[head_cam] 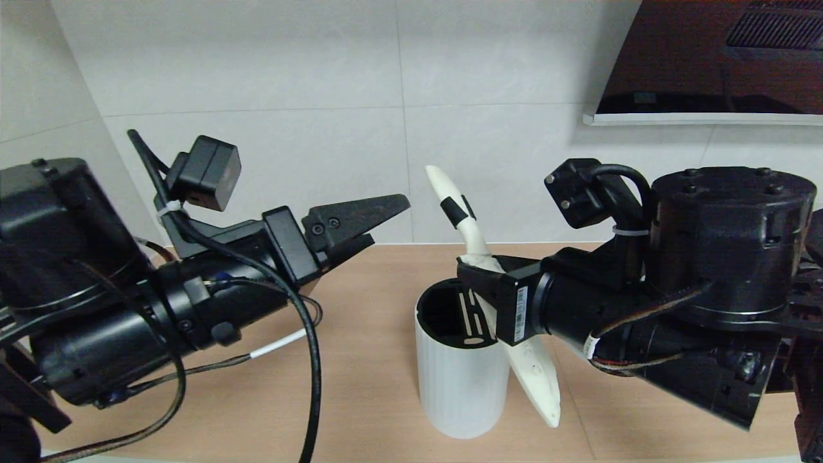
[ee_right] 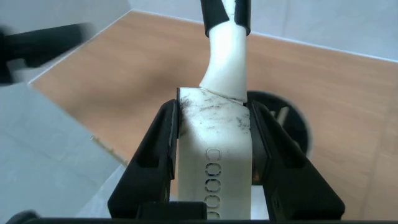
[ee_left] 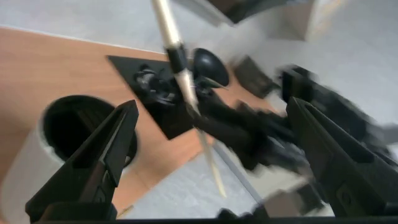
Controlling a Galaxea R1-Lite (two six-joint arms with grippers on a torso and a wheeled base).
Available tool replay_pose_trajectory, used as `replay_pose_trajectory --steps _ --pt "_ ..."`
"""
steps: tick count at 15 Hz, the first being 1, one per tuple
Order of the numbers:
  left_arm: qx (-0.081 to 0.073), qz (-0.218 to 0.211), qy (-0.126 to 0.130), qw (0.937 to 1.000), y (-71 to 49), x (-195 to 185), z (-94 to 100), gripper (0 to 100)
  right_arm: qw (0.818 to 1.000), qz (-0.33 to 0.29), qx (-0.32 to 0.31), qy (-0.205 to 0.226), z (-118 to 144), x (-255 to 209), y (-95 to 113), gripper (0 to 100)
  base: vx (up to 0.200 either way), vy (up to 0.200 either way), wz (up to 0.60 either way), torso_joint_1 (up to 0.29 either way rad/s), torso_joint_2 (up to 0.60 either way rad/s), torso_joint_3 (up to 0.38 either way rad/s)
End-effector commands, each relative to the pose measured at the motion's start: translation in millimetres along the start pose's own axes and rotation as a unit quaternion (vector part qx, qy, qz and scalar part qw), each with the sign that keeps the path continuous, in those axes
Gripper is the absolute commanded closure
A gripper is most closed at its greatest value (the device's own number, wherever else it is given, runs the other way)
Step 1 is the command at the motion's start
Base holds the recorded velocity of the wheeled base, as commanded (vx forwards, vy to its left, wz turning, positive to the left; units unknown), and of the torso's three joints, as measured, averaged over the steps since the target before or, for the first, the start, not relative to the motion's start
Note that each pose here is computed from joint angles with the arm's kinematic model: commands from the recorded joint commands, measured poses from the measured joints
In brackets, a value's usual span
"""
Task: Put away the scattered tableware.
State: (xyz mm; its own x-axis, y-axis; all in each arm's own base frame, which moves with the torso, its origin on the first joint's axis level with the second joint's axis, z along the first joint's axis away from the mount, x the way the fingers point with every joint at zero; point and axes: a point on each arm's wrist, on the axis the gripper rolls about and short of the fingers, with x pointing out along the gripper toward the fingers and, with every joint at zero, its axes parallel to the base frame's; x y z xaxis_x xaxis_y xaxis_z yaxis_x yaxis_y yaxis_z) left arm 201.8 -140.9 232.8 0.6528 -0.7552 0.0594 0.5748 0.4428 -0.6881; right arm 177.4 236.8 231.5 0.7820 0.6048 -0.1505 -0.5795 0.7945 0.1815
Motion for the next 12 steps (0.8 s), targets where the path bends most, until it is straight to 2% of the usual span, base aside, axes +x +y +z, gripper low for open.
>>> replay_pose_trajectory --steps 1,2,5,12 --pt "0.012 0.031 0.014 0.9993 9.1 22 -16.7 0 1.0 0.013 -0.004 0.006 -4 -1 9 100 0.0 0.0 0.0 0.0 0.0 0.0" --pt "0.02 0.038 0.018 0.9989 8.9 26 -22.4 0 1.0 0.015 -0.003 0.006 -4 -2 11 100 0.0 0.0 0.0 0.0 0.0 0.0" --pt "0.021 0.037 0.025 0.9988 8.0 32 -30.8 0 1.0 0.026 0.001 0.011 -8 -2 17 100 0.0 0.0 0.0 0.0 0.0 0.0" --pt "0.023 0.025 0.01 0.9994 8.0 33 -31.5 0 0.999 0.038 0.005 0.019 -17 2 26 100 0.0 0.0 0.0 0.0 0.0 0.0"
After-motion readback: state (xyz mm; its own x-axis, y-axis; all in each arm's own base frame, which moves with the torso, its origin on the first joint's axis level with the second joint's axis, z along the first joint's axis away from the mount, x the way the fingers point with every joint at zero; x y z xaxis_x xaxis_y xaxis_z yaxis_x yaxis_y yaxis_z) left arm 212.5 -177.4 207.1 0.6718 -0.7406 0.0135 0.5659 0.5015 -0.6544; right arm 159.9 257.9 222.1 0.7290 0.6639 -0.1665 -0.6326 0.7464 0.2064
